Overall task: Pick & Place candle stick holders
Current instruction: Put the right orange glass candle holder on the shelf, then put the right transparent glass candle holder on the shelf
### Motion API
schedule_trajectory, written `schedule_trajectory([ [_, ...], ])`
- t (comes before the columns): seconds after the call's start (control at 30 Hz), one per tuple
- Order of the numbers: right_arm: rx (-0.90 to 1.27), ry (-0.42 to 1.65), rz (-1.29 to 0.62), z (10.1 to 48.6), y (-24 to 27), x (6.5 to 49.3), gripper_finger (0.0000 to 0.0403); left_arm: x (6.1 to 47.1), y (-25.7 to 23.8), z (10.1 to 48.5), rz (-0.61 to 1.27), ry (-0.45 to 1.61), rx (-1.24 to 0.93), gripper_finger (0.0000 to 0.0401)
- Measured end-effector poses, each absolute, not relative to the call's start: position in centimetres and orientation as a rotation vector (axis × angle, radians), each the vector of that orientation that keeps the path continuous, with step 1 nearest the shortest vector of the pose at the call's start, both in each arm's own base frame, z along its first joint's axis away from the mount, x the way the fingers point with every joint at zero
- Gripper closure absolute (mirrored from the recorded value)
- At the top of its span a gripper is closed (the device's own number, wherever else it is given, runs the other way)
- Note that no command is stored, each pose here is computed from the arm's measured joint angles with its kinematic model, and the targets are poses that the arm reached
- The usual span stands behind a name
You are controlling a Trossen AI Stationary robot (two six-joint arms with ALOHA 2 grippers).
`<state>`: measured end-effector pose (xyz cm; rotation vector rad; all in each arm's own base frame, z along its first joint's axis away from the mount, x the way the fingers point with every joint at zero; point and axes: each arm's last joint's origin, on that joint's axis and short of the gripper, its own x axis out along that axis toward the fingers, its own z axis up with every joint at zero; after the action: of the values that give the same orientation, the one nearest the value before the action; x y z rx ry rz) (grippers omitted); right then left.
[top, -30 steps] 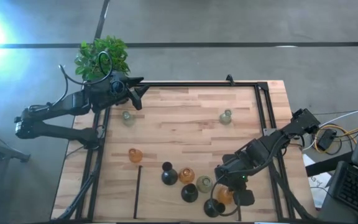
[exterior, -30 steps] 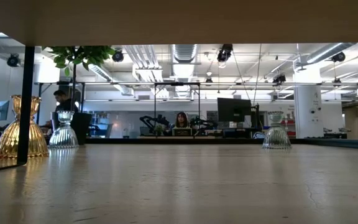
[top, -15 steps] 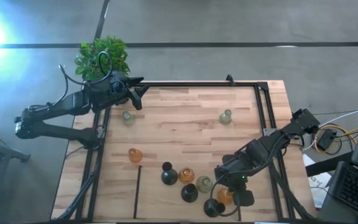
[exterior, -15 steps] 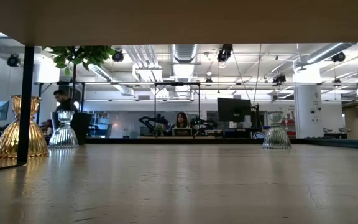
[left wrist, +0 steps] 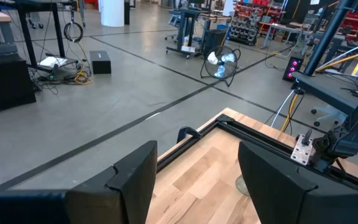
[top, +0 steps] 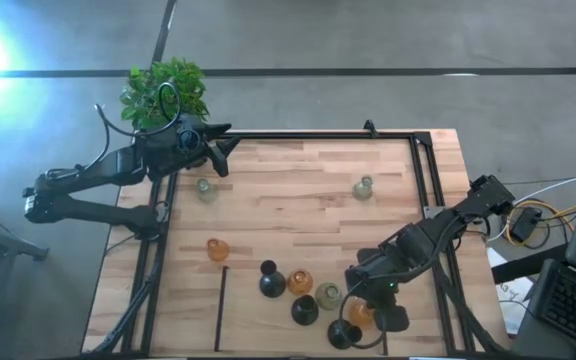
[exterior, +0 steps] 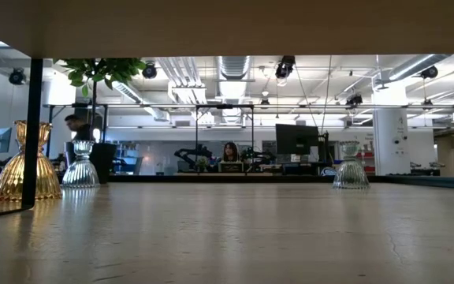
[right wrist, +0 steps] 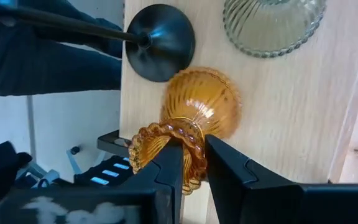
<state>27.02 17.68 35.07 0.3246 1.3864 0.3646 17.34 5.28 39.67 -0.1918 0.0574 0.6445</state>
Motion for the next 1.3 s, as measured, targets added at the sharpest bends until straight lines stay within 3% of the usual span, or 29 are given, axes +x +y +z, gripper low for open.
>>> schedule_trajectory([
  [0.6,0.339,1.372,0.338,35.30,17.64,27.08,0.0266,17.31,5.28,39.69,0.644,0.057,-0.191,0.0172],
  [1.3,0.401,1.317,0.361,35.77,18.03,27.59,0.0269,17.26,5.26,39.85,0.643,0.051,-0.191,0.0172],
])
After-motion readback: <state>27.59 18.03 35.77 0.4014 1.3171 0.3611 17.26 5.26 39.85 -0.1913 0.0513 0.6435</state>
